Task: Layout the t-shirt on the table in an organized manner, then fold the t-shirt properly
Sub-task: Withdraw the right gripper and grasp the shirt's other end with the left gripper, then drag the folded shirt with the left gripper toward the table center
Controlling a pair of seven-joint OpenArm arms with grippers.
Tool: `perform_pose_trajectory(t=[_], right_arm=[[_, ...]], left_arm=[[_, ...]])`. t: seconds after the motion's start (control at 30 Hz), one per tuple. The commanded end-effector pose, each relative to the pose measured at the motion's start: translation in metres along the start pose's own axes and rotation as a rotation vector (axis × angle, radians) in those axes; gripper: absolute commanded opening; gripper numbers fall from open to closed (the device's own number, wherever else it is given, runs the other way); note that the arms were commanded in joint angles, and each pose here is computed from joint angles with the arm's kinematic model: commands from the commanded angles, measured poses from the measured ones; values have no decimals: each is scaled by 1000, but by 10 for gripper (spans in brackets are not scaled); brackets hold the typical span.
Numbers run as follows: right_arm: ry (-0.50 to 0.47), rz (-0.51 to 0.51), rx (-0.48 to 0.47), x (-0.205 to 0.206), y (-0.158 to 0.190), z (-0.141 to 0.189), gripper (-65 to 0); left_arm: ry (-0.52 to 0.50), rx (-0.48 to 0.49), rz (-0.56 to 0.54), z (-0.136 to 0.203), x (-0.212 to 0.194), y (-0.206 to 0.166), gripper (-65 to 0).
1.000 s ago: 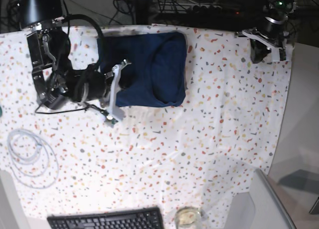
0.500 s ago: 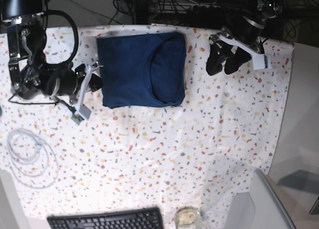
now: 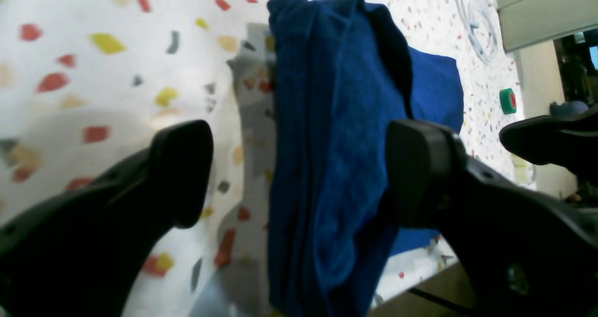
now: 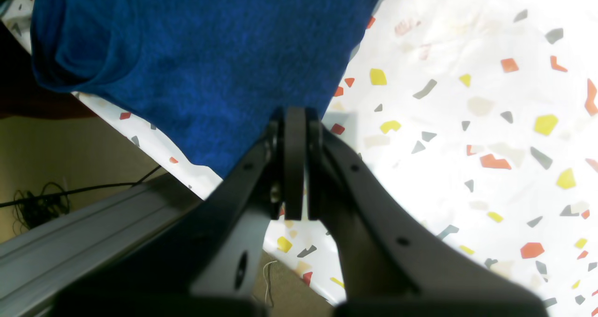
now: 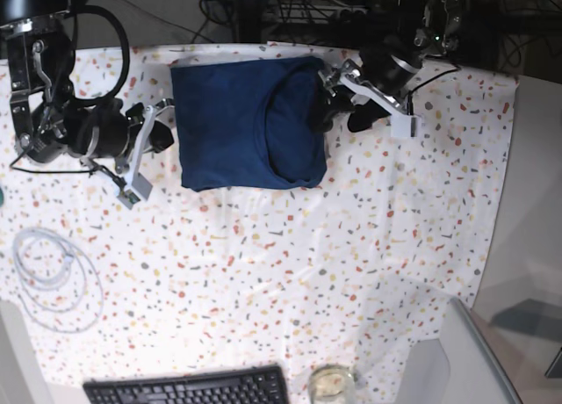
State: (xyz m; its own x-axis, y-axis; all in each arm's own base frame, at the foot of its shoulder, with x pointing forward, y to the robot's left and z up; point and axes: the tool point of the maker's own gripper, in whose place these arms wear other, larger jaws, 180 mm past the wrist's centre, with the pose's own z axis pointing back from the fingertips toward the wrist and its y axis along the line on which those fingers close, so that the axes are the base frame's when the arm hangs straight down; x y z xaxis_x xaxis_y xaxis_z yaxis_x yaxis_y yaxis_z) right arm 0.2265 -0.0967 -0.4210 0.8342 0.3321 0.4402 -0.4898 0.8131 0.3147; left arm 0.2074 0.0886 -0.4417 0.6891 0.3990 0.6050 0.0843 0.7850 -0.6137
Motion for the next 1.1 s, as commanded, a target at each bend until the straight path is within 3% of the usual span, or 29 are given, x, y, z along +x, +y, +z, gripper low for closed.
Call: perform_pose_trajectory(t=[0.0,0.57,0.67,0.87,1.0,1.07], right_arm=[[-38,18,0,11,-1,5,-650],[-43,17,-1,12,-2,6,-650],[-38,13,-1,9,-2,5,-650],[-67,-62,-57,3,-26,19,-650],[-91,-100,-95,2,-41,29,-650],[-96,-128,-114,-3,-49,34,-650]], left_arm=[[-15,-28,3,-2,3,-6,-100],[109,-61,31,-43,-29,-8,-110],[116,-60,34,-47,-29,-7,-227],[104,-61,20,-51,-19,-5,-650],[100,-61,0,-52,-12,-3,-650],[147,-79,-37,-55,-13,-7,-650]])
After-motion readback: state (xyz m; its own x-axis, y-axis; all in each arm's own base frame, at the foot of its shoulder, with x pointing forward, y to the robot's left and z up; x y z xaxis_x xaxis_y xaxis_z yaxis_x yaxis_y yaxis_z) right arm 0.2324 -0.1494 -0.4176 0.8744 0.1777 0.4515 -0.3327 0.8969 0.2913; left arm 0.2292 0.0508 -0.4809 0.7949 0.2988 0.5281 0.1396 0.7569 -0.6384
